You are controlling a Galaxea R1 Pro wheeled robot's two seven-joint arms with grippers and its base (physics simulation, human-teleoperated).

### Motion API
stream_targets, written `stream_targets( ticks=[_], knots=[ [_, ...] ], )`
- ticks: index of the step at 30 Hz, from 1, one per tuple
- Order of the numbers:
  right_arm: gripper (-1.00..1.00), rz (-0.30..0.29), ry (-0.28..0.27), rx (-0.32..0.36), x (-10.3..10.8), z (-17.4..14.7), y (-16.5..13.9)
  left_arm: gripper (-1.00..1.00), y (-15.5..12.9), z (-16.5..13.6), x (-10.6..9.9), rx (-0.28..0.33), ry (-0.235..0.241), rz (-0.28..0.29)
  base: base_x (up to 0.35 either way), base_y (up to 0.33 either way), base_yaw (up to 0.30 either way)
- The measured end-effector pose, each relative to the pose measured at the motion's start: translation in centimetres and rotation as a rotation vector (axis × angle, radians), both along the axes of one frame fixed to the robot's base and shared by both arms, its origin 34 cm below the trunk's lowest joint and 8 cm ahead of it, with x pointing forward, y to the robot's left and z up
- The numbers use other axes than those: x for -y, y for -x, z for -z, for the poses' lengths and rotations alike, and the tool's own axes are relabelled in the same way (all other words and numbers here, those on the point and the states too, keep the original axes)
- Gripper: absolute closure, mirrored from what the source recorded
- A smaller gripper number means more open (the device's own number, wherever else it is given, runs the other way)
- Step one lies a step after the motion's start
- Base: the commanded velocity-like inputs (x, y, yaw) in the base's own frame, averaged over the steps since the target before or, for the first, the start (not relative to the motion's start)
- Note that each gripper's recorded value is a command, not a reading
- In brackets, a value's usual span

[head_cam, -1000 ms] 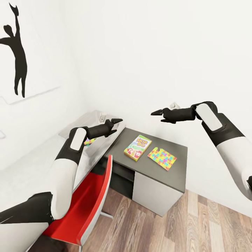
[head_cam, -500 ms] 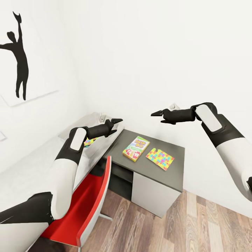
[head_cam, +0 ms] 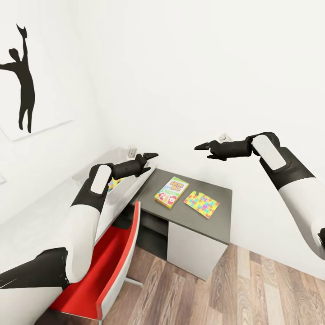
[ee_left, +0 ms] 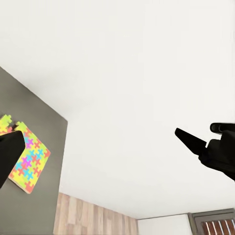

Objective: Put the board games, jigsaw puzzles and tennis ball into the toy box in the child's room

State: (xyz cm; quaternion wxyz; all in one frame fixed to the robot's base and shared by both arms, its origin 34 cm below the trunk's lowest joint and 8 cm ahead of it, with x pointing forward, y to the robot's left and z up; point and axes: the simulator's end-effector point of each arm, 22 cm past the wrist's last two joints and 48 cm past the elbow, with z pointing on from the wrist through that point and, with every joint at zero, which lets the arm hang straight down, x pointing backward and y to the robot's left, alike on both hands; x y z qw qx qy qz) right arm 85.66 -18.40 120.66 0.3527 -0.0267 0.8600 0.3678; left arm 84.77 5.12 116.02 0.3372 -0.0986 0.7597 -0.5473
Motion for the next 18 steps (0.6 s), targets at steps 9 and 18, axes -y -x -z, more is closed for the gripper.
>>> stream_targets(
  ticks=[9, 18],
  knots=[
    [-1.0, 0.0, 0.0, 0.015, 0.0, -1.1, 0.3, -1.0, 0.2, -1.1, 0.0, 0.015, 0.0, 0.0, -0.001, 0.0, -0.07],
    [-1.0, -0.001, 0.0, 0.03, 0.0, -2.2, 0.7, -1.0, 0.5, -2.2, 0.0, 0.03, 0.0, 0.0, 0.0, 0.0, -0.07]
  ],
)
